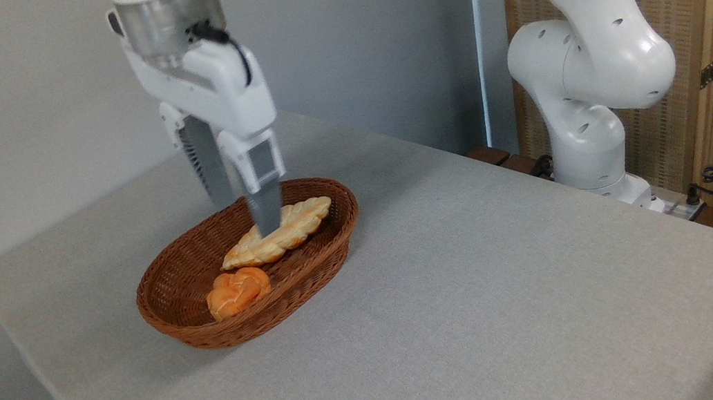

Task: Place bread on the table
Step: 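Move the gripper down over the round orange roll in the basket, then lower the gripper fingers around the orange roll and close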

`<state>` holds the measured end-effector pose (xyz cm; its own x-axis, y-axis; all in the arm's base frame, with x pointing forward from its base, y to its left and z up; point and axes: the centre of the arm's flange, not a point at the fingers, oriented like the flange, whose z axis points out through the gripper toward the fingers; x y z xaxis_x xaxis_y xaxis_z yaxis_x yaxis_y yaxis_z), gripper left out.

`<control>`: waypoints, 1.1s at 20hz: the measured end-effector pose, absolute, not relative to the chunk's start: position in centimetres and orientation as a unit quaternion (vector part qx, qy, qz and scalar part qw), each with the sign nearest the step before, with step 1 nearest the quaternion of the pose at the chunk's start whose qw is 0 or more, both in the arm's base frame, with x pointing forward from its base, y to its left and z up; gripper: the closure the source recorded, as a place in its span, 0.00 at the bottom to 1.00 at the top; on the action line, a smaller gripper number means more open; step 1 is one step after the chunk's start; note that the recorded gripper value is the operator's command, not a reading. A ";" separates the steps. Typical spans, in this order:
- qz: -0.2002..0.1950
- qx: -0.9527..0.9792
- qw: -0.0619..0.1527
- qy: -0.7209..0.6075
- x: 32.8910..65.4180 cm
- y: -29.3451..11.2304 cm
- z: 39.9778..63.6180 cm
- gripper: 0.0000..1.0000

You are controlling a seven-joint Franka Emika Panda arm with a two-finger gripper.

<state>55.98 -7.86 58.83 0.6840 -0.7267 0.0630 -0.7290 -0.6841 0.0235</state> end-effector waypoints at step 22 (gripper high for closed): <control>0.113 0.847 -0.005 -0.519 54.2 -17.1 43.6 0.28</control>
